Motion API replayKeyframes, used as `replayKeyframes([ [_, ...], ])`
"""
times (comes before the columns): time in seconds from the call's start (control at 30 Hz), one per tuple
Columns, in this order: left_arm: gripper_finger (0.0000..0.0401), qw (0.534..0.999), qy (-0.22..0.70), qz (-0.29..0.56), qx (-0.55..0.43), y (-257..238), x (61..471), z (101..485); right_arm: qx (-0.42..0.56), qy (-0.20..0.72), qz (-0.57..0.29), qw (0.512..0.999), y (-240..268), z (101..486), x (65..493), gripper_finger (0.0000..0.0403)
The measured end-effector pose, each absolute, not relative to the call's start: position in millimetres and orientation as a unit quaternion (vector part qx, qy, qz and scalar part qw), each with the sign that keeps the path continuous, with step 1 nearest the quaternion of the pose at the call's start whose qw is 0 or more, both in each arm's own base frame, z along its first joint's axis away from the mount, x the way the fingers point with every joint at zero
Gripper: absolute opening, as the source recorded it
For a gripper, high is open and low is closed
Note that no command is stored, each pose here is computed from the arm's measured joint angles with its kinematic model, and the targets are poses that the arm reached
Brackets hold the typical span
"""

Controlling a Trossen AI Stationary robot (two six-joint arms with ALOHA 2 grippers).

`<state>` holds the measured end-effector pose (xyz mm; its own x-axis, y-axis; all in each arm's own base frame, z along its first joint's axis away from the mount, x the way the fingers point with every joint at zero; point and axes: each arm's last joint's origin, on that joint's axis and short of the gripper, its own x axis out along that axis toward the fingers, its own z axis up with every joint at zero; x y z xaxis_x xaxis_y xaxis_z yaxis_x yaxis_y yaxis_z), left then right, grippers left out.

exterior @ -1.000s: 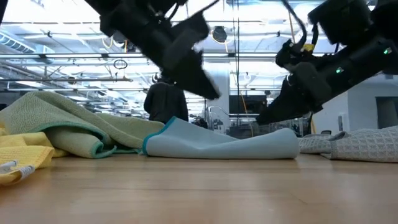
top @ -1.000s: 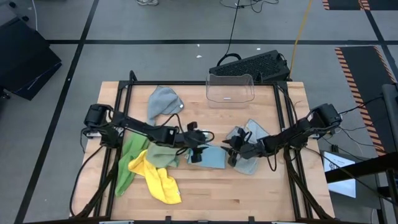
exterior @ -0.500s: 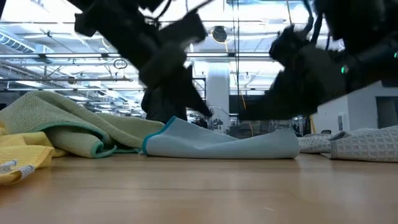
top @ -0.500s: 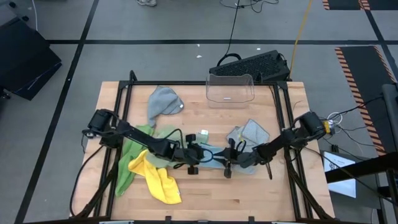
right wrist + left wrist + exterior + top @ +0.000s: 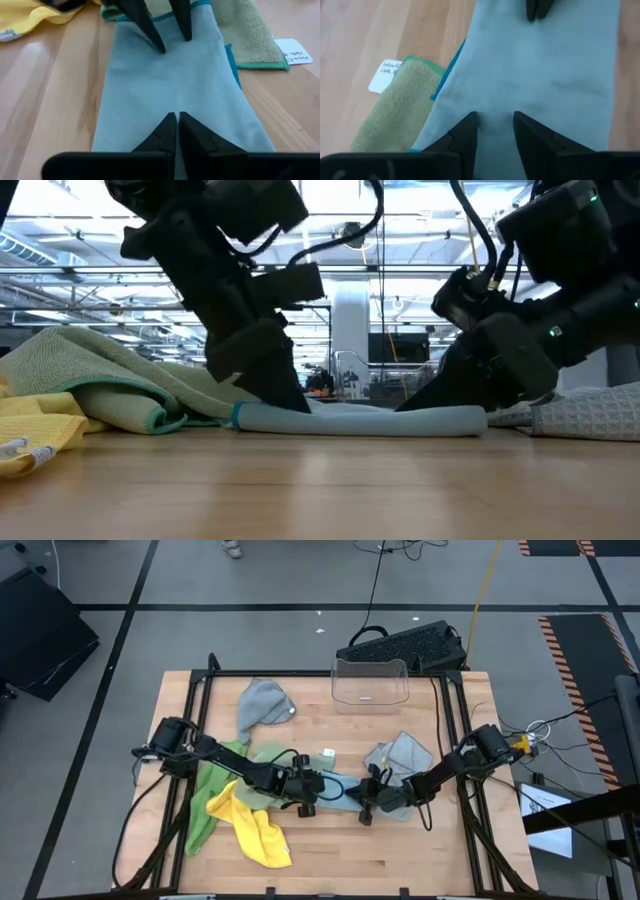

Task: Fold microfiber towels
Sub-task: Fold the blue towel, then put the blue towel in the transparent bin

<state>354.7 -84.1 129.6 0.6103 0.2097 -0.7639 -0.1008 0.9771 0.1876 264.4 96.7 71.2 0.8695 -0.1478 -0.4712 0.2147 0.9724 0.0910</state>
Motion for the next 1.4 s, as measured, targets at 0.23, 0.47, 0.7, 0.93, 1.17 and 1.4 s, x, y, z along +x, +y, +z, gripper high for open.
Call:
replayKeyframes([
  [0.23, 0.0129, 0.931, 0.357, 0.054, 0.048, -103, 353, 165, 0.047, 0.201, -0.056, 0.977, 101, 110, 262, 0.0042],
  [0.47, 0.013, 0.921, 0.371, 0.014, 0.117, -141, 340, 150, 0.011, 0.241, -0.033, 0.97, 110, 122, 247, 0.0094],
  [0.7, 0.0185, 0.896, 0.408, 0.039, 0.17, -152, 328, 136, 0.006, 0.238, -0.005, 0.971, 125, 122, 240, 0.0111],
  [0.93, 0.0229, 0.885, 0.437, 0.034, 0.157, -138, 330, 133, 0.006, 0.232, -0.001, 0.973, 128, 124, 239, 0.011],
  [1.17, 0.02, 0.876, 0.463, 0.02, 0.129, -119, 333, 126, -0.004, 0.224, -0.024, 0.974, 126, 124, 239, 0.011],
  [1.4, 0.012, 0.868, 0.485, -0.012, 0.11, -103, 337, 125, 0.0, 0.211, -0.065, 0.975, 124, 125, 240, 0.011],
])
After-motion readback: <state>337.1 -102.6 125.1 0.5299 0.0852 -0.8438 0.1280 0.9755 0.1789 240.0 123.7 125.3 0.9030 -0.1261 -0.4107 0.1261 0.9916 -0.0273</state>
